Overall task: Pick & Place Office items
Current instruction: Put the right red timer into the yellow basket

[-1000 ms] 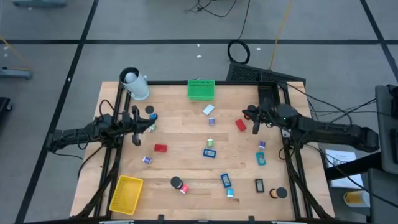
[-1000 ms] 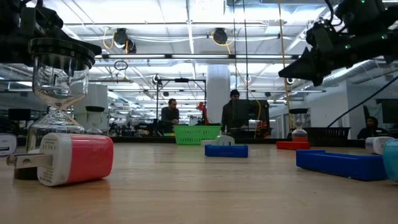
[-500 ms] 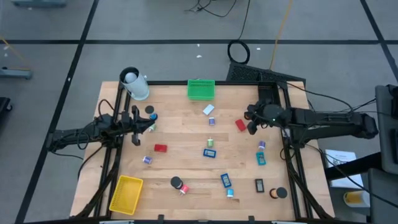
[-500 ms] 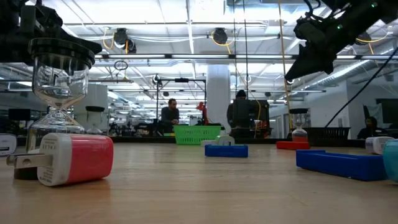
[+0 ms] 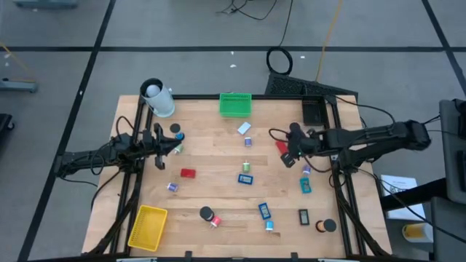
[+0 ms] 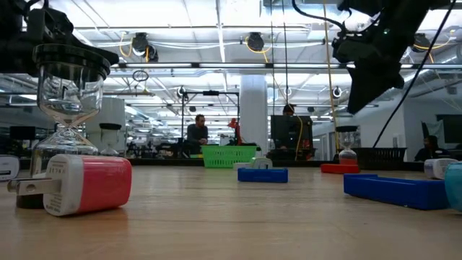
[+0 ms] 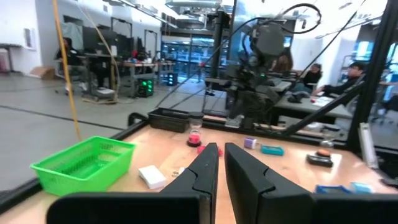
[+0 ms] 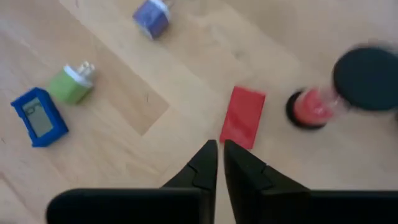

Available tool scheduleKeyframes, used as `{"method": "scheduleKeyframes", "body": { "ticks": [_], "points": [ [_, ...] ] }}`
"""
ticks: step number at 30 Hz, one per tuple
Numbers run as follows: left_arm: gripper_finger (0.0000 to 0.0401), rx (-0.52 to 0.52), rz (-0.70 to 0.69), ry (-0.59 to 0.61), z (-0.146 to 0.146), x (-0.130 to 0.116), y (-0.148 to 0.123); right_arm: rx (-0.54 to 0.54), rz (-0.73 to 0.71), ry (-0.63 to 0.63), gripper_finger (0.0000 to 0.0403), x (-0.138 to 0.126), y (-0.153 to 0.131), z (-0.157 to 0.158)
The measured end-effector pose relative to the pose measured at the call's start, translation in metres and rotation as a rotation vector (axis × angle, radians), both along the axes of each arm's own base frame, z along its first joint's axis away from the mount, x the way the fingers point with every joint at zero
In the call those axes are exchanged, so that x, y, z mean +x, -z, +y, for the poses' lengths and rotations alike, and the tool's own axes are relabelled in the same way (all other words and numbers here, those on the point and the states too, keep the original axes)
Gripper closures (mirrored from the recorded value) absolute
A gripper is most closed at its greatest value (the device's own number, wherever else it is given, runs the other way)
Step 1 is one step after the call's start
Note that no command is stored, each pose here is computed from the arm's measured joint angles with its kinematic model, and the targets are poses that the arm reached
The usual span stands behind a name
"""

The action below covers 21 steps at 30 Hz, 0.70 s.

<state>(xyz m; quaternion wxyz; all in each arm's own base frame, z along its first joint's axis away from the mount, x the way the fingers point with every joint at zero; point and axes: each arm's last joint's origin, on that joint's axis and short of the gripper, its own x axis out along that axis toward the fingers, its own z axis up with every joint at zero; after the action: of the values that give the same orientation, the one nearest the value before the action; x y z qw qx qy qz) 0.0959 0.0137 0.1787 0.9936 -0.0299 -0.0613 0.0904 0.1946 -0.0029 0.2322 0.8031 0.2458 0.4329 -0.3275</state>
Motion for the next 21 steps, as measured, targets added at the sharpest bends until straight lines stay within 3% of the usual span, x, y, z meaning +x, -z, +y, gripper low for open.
{"method": "scheduleKeyframes", "body": {
  "ticks": [14,21],
  "points": [
    [0.0364,0.02,0.002,-0.02,0.001,0.0,0.0,0.023,0.049,0.089,0.0225,-0.002,0.013,0.01],
    [0.0364,-0.003,-0.005,-0.017,0.0,0.0,0.0,0.045,0.06,0.083,0.021,-0.003,0.017,0.009]
  ]
}}
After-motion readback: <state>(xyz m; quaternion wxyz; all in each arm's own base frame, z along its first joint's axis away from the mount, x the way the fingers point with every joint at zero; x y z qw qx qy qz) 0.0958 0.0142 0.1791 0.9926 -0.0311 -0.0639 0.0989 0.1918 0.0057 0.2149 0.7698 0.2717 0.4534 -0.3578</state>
